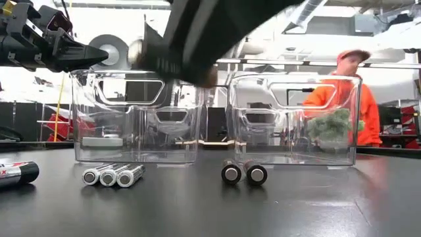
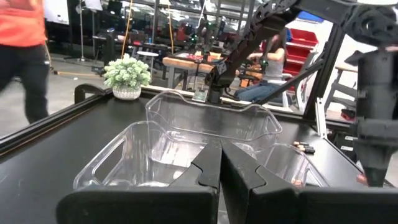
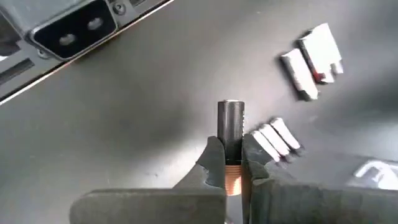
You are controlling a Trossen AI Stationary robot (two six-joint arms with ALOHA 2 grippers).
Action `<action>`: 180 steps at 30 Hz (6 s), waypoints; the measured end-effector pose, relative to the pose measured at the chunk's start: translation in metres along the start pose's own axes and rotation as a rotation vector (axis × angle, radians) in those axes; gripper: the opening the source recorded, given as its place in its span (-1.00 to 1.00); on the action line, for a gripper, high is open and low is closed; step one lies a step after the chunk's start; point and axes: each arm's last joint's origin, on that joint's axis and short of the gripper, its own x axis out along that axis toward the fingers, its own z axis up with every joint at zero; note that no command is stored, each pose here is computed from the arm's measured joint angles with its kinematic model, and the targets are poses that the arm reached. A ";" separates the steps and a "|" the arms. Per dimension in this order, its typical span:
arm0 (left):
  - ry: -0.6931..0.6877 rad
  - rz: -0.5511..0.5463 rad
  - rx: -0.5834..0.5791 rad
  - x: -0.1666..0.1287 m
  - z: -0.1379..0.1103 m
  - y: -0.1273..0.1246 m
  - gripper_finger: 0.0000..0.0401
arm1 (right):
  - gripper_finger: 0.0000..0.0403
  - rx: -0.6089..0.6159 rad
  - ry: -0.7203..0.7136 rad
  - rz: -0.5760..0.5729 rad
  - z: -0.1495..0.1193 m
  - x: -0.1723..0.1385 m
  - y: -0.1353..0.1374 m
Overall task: Sort batteries
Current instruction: Put the black battery into the right transparent bin
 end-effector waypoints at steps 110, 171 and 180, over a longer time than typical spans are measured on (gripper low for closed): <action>-0.004 -0.001 0.000 0.000 0.000 0.000 -1.00 | 0.06 0.623 0.467 0.003 -0.143 -0.053 -0.054; 0.027 -0.173 0.002 0.000 -0.002 -0.008 -1.00 | -0.13 0.029 0.149 0.000 -0.056 0.023 0.026; 0.037 -0.163 0.003 0.001 -0.002 -0.008 -1.00 | -0.13 -0.028 0.190 0.021 -0.063 0.039 0.024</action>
